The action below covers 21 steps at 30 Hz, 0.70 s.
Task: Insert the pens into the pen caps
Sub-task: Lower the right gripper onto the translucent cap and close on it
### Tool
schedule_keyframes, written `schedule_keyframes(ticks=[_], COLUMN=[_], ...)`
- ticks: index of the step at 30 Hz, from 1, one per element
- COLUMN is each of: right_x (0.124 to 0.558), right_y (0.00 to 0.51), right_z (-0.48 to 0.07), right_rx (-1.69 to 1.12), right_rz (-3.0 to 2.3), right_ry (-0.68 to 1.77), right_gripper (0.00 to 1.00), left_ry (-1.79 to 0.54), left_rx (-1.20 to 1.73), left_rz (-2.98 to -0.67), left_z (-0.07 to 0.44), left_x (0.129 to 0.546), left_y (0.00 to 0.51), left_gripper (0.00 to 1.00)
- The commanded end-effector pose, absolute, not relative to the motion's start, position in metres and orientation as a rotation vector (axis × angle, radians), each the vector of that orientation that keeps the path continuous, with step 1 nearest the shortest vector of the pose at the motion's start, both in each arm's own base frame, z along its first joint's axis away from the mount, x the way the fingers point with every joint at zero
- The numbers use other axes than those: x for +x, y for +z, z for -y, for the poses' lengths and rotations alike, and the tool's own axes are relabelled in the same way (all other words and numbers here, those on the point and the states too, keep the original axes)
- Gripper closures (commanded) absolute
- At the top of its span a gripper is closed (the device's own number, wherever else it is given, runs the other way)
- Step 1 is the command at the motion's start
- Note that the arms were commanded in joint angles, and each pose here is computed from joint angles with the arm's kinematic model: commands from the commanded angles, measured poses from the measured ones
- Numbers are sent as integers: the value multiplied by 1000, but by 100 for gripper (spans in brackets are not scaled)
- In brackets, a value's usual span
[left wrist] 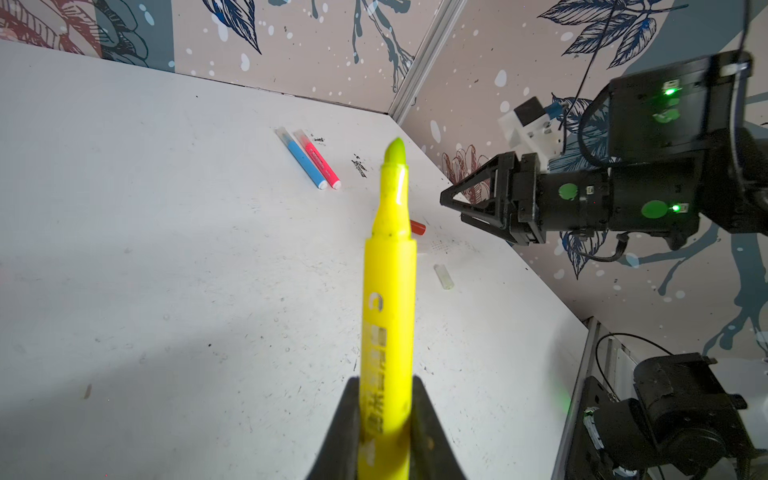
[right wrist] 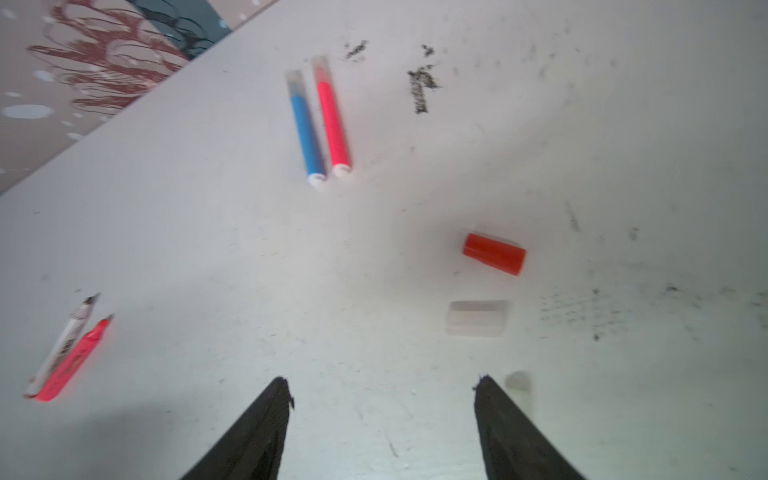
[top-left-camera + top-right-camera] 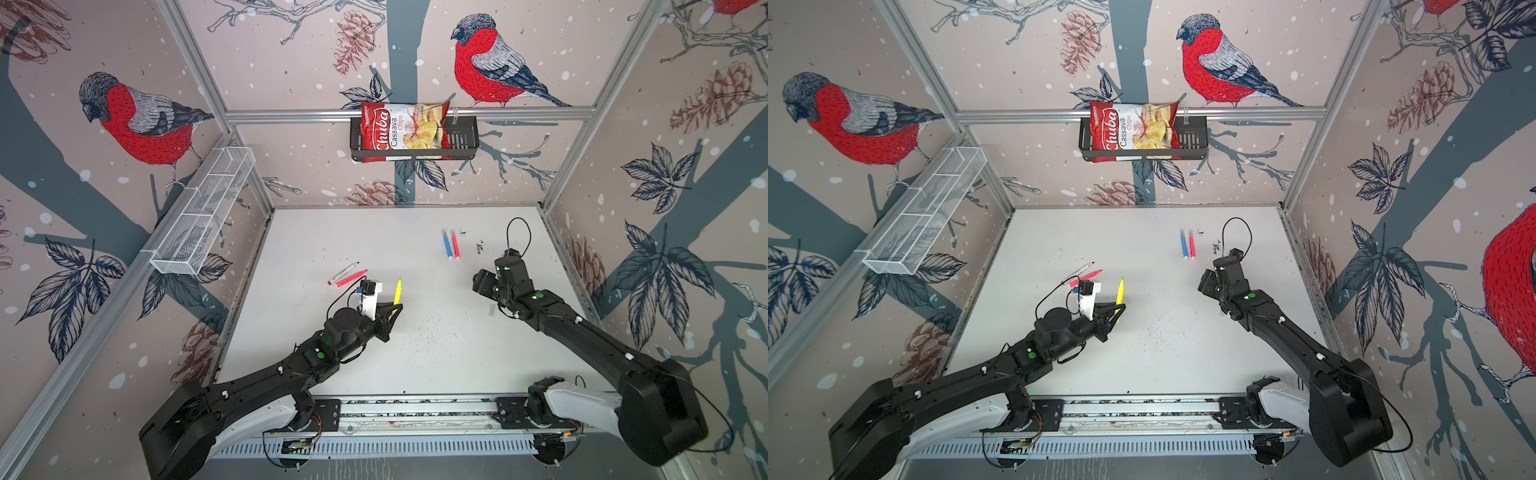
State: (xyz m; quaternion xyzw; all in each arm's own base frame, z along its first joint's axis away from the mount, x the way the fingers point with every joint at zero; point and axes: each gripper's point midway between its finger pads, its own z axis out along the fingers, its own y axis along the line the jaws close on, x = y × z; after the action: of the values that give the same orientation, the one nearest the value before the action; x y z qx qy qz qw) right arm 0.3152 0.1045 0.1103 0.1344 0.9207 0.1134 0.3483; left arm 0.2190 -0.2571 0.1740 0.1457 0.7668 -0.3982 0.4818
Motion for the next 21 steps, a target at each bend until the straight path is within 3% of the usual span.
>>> schedule_keyframes(ticks=[1, 6, 10, 18, 21], right_x=[305, 299, 293, 288, 287], right_y=[84, 55, 40, 16, 11], right_z=[-77, -57, -61, -76, -79], right_rx=[388, 420, 403, 362, 343], right_rz=[-2469, -2538, -2582, -2655, -2671], right_ry=[115, -44, -22, 55, 56], right_gripper=[37, 50, 59, 63, 70], left_ry=[-986, -985, -984, -978, -977], left_rx=[358, 358, 354, 353, 354], left_rz=[-1825, -1826, -1826, -1827, -1831], left_z=[259, 258, 256, 256, 256], left_x=[220, 219, 218, 219, 219], left_y=[183, 183, 182, 181, 180], left_gripper=[97, 96, 96, 96, 96])
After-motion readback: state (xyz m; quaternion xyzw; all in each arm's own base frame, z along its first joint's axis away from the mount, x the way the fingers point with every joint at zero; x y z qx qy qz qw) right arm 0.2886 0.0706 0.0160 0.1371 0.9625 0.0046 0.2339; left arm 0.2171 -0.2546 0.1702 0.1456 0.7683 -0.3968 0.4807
